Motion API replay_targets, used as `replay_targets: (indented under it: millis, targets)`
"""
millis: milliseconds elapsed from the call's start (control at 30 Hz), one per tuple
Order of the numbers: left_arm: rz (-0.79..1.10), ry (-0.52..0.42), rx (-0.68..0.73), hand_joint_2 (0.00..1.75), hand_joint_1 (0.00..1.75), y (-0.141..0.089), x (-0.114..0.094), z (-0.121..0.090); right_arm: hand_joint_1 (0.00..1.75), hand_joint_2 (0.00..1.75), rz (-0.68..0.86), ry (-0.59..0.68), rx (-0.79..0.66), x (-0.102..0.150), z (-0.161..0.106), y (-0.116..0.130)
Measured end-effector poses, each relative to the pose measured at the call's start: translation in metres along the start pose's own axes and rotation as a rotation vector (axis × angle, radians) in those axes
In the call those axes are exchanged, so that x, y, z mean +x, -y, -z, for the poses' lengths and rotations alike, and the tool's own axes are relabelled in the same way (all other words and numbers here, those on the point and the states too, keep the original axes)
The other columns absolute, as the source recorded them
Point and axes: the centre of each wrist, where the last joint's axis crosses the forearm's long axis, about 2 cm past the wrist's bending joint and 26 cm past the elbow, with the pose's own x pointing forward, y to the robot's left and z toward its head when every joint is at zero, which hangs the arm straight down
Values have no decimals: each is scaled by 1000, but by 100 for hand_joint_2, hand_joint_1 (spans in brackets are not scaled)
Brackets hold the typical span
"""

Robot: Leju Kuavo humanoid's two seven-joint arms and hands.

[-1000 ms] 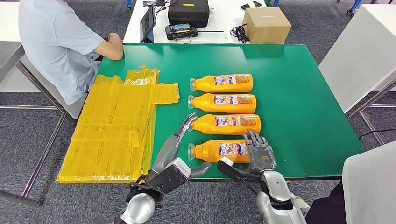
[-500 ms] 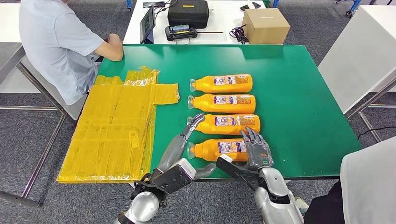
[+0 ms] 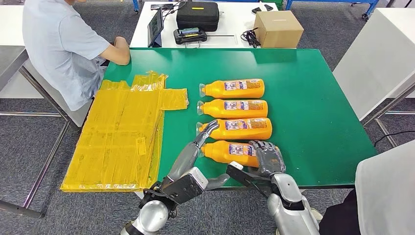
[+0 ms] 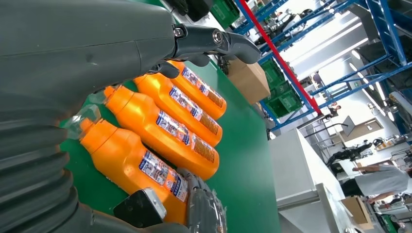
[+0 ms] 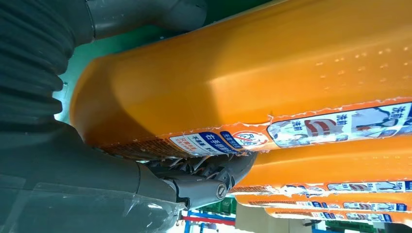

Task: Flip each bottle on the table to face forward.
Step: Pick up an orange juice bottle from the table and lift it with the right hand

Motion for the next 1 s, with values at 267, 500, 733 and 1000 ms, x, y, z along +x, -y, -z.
replay_targets:
  millis: [267,500,733,1000]
  targets:
    - [-3,5,-3,175,0,0,0,1,175,175,5,6,35,-8,-2,1]
    - [-27,17,-12,175,0,1,0,2,175,175,189,65,61,-19,-3,3]
    - [-135,17,30,175,0,3,0,6,175,175,483,136,31,-43,-12,2]
    - [-195,-4,110,175,0,1,-2,5,175,175,597,159,-1,-39,-24,-1]
